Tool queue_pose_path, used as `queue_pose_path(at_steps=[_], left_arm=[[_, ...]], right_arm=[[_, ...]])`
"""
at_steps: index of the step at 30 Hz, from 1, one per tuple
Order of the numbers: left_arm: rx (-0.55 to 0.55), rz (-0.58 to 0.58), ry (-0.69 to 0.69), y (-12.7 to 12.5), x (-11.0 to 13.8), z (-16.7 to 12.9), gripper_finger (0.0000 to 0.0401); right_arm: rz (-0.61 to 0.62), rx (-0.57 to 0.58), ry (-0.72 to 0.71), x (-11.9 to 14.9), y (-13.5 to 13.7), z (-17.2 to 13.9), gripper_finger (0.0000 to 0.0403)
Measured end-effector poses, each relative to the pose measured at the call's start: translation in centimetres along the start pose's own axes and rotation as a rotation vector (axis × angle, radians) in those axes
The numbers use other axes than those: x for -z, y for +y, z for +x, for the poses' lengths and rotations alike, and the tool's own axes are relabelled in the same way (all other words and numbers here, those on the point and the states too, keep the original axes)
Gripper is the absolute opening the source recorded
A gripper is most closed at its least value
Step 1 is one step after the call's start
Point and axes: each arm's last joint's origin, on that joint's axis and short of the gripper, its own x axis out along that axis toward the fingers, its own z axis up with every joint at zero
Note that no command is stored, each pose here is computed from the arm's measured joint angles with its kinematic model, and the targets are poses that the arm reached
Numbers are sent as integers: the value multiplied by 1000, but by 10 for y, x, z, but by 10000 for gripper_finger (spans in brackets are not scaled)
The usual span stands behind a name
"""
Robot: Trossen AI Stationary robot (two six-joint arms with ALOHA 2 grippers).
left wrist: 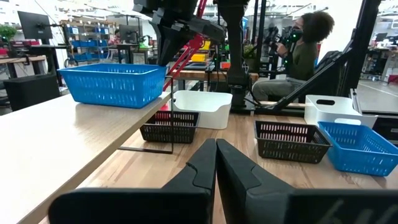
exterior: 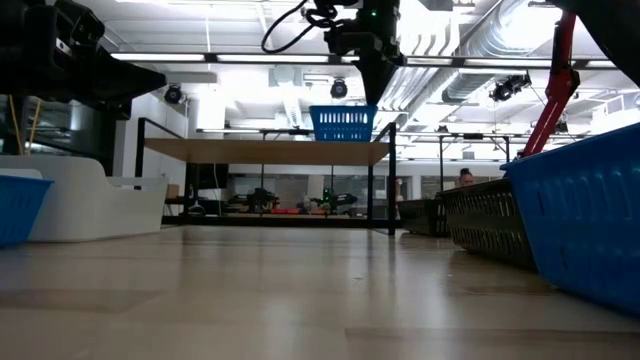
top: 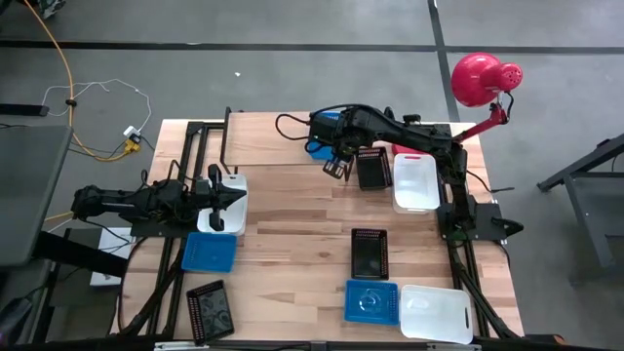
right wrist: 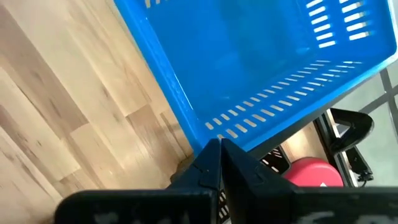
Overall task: Stack baskets on shelf by color
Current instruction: Put the top right blue bin on the shelf
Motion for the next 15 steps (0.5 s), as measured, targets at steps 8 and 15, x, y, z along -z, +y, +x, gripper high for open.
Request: queue_pose_path(at_steps=[8, 15], left_arm=[[0, 0, 0, 0, 0, 0, 1], [0, 0, 0, 0, 0, 0, 1]], right_arm=[[-14, 34, 14, 2, -1, 0, 0], [-7, 53, 8, 3, -3, -2, 0]])
